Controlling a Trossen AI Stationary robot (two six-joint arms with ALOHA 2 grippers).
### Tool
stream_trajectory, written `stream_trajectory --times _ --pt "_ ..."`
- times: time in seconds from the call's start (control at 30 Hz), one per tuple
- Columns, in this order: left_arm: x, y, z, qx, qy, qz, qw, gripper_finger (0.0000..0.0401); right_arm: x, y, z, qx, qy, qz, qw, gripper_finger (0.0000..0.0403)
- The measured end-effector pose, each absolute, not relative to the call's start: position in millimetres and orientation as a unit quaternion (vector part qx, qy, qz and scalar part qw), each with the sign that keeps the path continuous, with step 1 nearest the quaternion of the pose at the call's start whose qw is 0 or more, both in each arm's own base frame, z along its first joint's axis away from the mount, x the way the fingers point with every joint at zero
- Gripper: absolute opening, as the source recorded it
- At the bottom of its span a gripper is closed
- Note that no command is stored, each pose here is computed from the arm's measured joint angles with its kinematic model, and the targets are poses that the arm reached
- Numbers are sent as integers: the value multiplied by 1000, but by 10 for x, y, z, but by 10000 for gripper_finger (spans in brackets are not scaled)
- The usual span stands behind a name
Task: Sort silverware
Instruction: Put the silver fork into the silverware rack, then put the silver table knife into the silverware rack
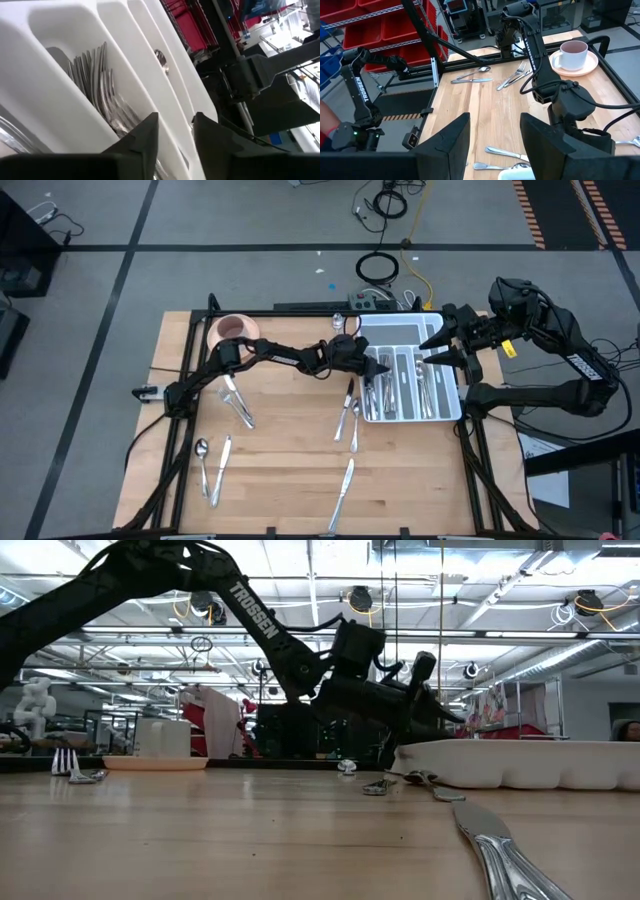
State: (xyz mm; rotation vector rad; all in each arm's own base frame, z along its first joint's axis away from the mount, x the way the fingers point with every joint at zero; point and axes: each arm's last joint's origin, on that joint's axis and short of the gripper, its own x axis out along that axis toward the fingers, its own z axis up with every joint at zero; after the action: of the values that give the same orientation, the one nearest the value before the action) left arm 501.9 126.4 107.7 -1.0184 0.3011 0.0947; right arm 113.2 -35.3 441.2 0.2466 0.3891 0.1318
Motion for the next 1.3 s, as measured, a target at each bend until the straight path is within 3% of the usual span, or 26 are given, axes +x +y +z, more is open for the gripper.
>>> stream_trajectory --times 0.13,0.43,0.63,0.8,0.9,1.0,1.17,1.3 --pt "5019 1267 1080 -503 141 50 851 153 1131 -352 4411 122 193 65 971 167" --pt "4985 1338 1398 -520 95 16 849 158 1130 -352 4412 122 193 66 971 167" --pt "4844 1278 2253 -460 59 -86 882 156 1130 -352 4411 111 192 68 973 167" --pt "4423 856 3075 -336 144 -116 923 148 1127 -350 4405 104 195 70 973 167" --pt "3947 486 3457 -250 238 -83 935 146 1121 -347 4391 102 202 71 972 167" --pt "3473 183 3591 -206 348 5 915 146 1119 -346 4386 96 203 72 972 167" --pt "2906 -312 3722 -258 429 127 856 145 1137 -366 4374 109 211 49 970 167" --pt "2760 -799 3656 -278 431 143 846 145 1164 -381 4225 149 289 36 945 167"
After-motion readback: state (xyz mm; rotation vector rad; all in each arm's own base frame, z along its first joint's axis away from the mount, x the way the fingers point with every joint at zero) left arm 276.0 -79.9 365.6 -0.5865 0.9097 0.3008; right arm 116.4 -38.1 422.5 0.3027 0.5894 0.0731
